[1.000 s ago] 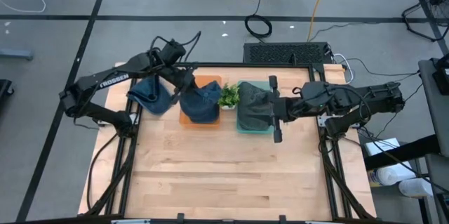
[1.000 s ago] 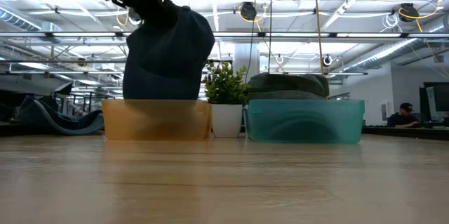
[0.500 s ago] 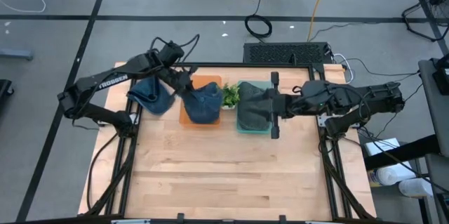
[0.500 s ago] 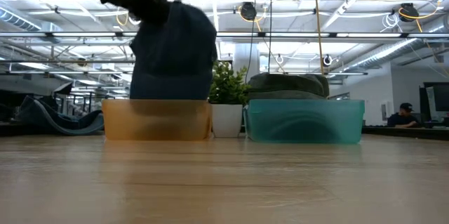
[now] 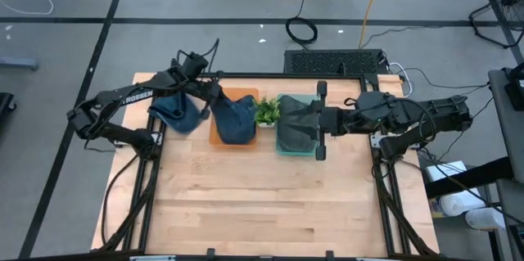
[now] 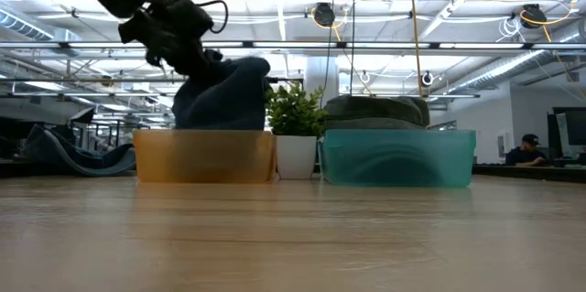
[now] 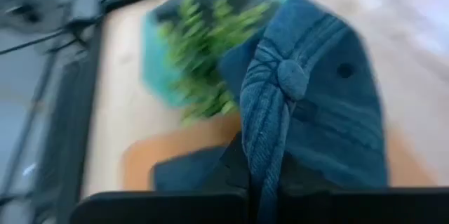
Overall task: Pick & Place hat
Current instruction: Put the bottom blue cap into the orange bin
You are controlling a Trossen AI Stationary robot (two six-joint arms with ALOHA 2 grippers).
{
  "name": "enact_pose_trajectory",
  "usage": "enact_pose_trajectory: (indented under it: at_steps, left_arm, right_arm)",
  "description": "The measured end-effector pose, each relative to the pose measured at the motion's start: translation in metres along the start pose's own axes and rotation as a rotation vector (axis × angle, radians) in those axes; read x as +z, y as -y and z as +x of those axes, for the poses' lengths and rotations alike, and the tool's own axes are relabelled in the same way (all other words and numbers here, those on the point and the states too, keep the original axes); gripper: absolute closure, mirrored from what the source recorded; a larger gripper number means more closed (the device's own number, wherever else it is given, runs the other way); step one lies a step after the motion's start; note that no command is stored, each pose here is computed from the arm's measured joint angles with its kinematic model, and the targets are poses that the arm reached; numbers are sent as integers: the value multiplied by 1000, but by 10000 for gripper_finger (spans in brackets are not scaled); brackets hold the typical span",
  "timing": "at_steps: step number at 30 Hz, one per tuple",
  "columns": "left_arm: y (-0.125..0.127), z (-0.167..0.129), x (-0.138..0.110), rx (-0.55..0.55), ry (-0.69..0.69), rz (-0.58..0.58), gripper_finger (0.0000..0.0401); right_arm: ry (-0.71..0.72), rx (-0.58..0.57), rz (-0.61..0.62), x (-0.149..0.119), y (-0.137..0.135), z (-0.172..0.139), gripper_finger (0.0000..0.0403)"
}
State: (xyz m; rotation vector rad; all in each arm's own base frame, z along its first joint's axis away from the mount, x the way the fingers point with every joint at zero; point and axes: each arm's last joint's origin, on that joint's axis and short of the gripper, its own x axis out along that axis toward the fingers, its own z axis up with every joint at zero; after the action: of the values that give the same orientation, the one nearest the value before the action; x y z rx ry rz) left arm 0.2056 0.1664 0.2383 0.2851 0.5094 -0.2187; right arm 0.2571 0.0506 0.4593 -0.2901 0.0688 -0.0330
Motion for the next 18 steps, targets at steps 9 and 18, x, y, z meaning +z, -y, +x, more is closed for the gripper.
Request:
enact_pose_trajectory:
  at_steps: [9,18]
  left_arm:
    - [-7,-4,-22,199,-106,-76,398]
    - [9,3,-44,182,-181,-189,398]
  right_arm:
    - [0,0,0,0,0,0,303]
    - [-8,-26,0,0,1,0,303]
